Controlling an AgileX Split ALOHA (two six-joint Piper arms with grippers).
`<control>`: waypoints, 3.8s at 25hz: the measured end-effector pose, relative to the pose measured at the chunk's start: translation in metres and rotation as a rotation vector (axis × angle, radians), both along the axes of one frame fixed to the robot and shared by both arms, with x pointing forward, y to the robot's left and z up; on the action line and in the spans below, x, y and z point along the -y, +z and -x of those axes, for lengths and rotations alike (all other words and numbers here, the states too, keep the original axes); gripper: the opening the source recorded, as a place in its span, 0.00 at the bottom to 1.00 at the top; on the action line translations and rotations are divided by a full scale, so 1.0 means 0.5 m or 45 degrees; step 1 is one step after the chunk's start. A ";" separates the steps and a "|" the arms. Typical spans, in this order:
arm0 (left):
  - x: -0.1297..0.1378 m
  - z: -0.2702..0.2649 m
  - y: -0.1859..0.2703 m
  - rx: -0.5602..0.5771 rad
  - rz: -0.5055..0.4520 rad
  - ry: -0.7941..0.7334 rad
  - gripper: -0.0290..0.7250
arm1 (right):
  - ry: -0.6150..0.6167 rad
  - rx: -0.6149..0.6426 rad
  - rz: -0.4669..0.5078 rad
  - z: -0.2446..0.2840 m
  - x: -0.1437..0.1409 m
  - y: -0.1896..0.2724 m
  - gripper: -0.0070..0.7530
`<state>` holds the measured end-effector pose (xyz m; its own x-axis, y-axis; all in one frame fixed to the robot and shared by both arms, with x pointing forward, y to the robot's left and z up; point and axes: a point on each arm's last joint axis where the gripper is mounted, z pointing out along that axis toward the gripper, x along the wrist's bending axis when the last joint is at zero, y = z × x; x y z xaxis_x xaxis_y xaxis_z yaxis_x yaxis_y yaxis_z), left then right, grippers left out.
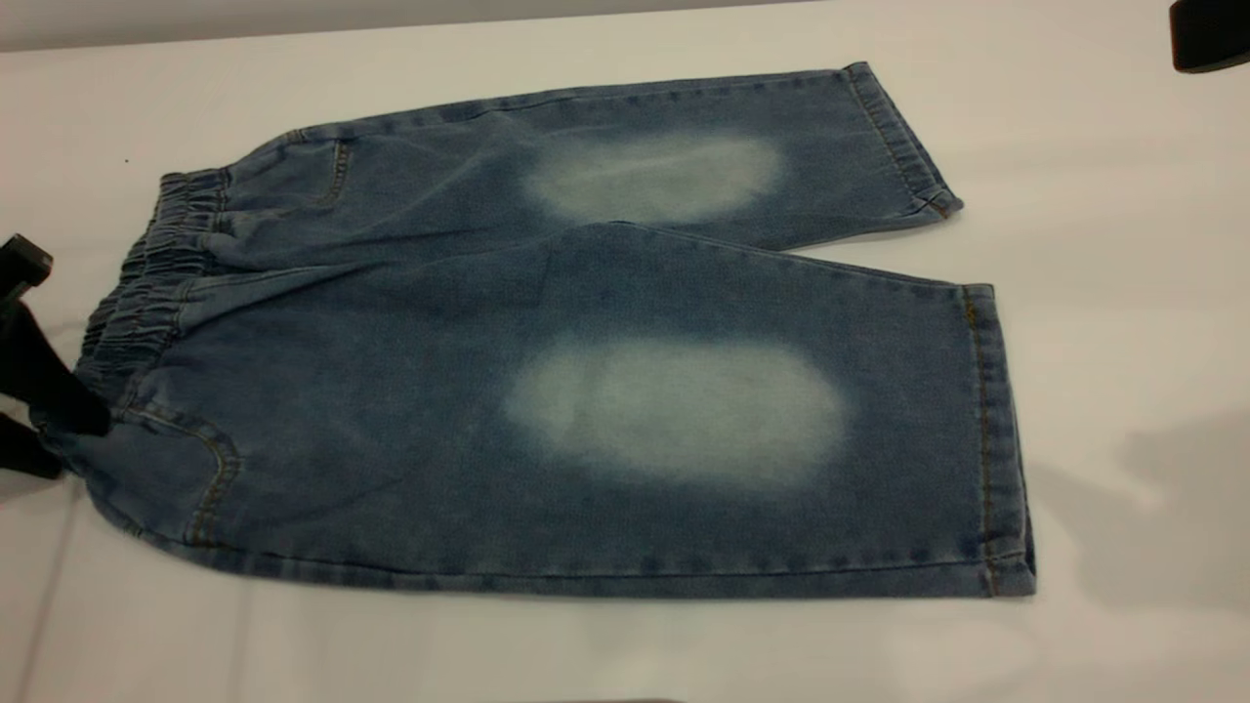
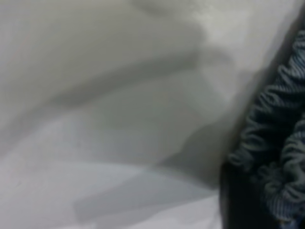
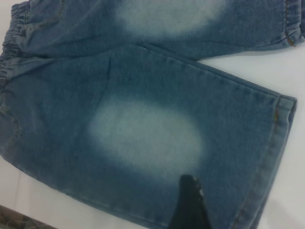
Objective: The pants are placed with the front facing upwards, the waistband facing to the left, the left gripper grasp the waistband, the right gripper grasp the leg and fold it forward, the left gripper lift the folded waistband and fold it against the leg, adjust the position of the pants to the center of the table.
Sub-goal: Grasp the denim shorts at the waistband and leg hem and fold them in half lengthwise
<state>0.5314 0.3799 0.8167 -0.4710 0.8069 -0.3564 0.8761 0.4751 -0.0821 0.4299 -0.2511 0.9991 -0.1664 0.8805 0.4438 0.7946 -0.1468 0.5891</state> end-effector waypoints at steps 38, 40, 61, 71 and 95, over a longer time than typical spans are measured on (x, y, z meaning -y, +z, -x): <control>0.133 -0.024 0.260 0.519 -0.019 -0.335 0.14 | -0.037 -0.853 -0.371 0.021 -0.039 -0.303 0.63; 0.133 -0.024 0.260 0.519 -0.016 -0.337 0.14 | -0.047 -0.877 -0.409 0.020 -0.042 -0.323 0.63; 0.133 -0.023 0.260 0.519 -0.019 -0.344 0.14 | 0.015 -0.866 -0.547 -0.044 -0.060 -0.420 0.63; 0.133 -0.023 0.260 0.518 -0.020 -0.345 0.14 | 0.070 -0.751 -0.510 -0.088 -0.061 -0.419 0.62; 0.134 -0.022 0.260 0.518 -0.014 -0.363 0.14 | 0.041 -0.732 -0.490 -0.105 -0.058 -0.418 0.03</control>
